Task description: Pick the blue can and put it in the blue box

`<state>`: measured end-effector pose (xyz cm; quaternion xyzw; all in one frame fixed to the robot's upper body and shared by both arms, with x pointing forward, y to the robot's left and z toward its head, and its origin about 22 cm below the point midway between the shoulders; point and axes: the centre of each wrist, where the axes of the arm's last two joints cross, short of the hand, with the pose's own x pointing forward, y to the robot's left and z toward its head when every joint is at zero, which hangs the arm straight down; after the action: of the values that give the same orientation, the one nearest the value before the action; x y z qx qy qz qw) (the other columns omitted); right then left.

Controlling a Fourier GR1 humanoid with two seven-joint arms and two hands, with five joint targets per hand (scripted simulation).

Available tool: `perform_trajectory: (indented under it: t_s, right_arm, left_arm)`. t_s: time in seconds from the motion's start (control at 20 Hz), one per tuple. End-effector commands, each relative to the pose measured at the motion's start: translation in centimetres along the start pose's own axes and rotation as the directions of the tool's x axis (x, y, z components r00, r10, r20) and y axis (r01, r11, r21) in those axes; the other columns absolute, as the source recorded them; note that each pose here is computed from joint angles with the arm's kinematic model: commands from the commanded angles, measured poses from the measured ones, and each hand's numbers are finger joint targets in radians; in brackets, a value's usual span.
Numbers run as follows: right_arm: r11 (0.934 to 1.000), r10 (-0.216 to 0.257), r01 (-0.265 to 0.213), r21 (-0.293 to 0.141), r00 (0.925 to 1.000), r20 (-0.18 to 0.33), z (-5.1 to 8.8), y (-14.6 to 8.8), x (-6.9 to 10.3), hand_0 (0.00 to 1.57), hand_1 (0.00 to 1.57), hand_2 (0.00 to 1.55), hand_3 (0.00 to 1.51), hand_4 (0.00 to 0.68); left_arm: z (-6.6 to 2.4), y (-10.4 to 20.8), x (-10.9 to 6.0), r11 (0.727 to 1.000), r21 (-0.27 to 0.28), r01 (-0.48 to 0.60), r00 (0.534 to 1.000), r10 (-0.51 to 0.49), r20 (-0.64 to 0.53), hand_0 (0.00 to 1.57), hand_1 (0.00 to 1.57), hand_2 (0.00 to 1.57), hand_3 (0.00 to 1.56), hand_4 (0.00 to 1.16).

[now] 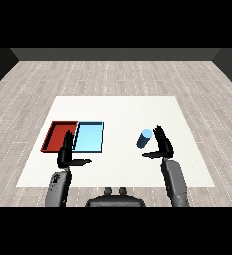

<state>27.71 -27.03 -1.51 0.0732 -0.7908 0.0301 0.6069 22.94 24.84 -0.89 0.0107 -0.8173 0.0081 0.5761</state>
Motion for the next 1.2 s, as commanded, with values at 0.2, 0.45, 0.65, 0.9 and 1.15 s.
perform_trajectory:
  t_s: [0.2,0.45,0.65,0.9,1.15]
  right_arm:
    - [0.9999,0.014,-0.014,-0.009,0.9998,-0.015,-0.1,-1.5,0.1,0.0,0.0,0.0,0.0,0.0]
    - [0.9997,0.001,-0.001,-0.023,0.9998,-0.021,0.6,-0.5,-2.7,0.0,0.0,0.0,0.0,0.0]
    - [0.9981,-0.009,0.006,-0.061,0.9986,-0.052,-0.6,1.6,-2.5,0.0,0.0,0.0,0.0,0.0]
    - [0.9955,-0.027,0.015,-0.094,0.9921,-0.122,-3.0,-2.5,-3.9,0.0,0.0,0.0,0.0,0.0]
    - [0.9949,-0.028,0.015,-0.1,0.9912,-0.129,-2.6,-2.1,-3.8,0.0,0.0,0.0,0.0,0.0]
  left_arm:
    - [1.24,0.2,-1.7,1.0,0.008,0.004,1.0,-0.004,0.004,0.0,0.0,0.0,0.0,0.0]
    - [0.05,0.3,0.1,1.0,0.014,0.023,1.0,-0.024,0.01,0.0,0.0,0.0,0.0,0.0]
    - [1.18,-0.7,-0.1,0.999,0.013,0.04,0.999,-0.04,0.009,0.0,0.0,0.0,0.0,0.0]
    - [-0.22,-1.1,0.2,1.0,0.012,0.002,1.0,-0.002,0.001,0.0,0.0,0.0,0.0,0.0]
    - [0.12,0.1,-0.1,0.999,0.004,0.034,0.999,-0.034,0.013,0.0,0.0,0.0,0.0,0.0]
